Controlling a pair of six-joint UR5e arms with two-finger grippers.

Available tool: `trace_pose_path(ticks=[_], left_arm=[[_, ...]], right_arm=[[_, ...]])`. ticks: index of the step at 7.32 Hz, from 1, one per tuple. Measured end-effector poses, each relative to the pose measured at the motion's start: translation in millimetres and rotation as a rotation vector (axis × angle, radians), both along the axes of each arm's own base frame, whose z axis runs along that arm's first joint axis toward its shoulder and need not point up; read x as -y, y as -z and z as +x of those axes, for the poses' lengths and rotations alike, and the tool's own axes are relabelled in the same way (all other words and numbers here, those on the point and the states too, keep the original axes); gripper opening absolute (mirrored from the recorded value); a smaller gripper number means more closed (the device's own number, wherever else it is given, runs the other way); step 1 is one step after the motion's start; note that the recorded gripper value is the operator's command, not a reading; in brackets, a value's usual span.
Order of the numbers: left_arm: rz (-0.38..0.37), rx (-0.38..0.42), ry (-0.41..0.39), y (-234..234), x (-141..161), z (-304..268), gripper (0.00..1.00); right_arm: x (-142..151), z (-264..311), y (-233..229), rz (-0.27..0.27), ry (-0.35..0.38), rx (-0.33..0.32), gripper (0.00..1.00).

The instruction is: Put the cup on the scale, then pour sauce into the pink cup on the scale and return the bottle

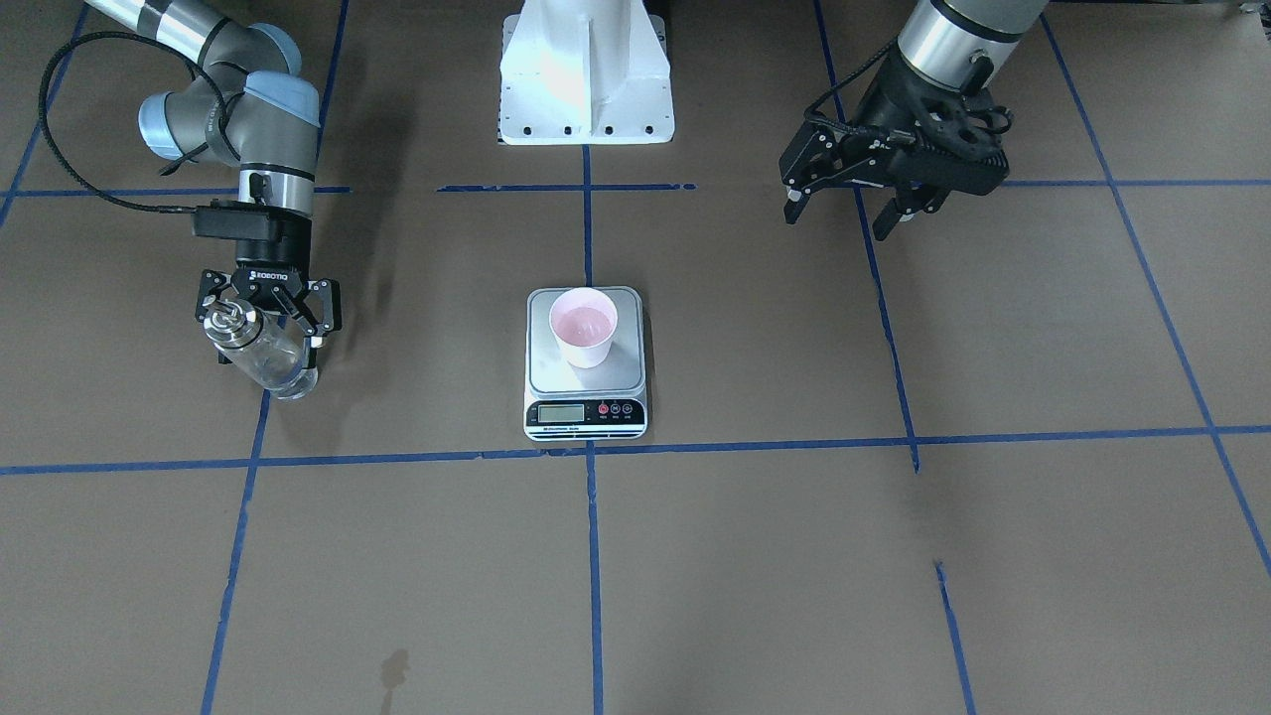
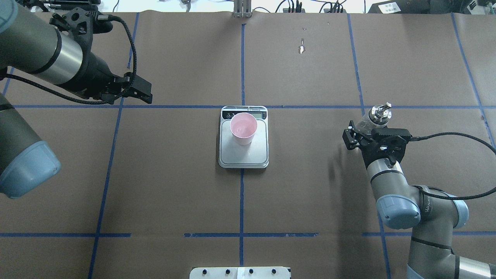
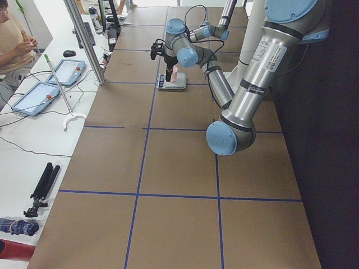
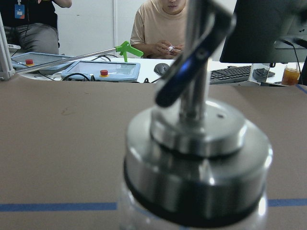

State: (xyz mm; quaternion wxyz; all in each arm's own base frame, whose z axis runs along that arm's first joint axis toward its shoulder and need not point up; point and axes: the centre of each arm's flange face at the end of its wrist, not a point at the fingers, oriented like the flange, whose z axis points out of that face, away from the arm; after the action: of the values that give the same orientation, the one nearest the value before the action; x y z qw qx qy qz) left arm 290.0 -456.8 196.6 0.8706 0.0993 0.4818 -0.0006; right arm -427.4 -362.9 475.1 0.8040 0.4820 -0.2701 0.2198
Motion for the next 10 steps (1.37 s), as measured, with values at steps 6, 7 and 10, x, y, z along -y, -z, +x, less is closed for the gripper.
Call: trace_pose_path(ticks=[6,7,10], left_arm=[[0.001,0.0,0.001,0.8,0.8,0.6,0.99],[0.0,0.002,0.0,-0.3,1.0,0.8,0.99],[0.008,0.02,-0.01,-10.0,3.7,0.7,0.99]], right_arm=[[-57.1,14.2,-4.1,0.06,0.026,-0.024,1.0],[-68.2,18.1,-11.7,0.063,0.038,-0.037,1.0],[-93.5,50.5,-54.5,0.022,0.123,-0.045,1.0]])
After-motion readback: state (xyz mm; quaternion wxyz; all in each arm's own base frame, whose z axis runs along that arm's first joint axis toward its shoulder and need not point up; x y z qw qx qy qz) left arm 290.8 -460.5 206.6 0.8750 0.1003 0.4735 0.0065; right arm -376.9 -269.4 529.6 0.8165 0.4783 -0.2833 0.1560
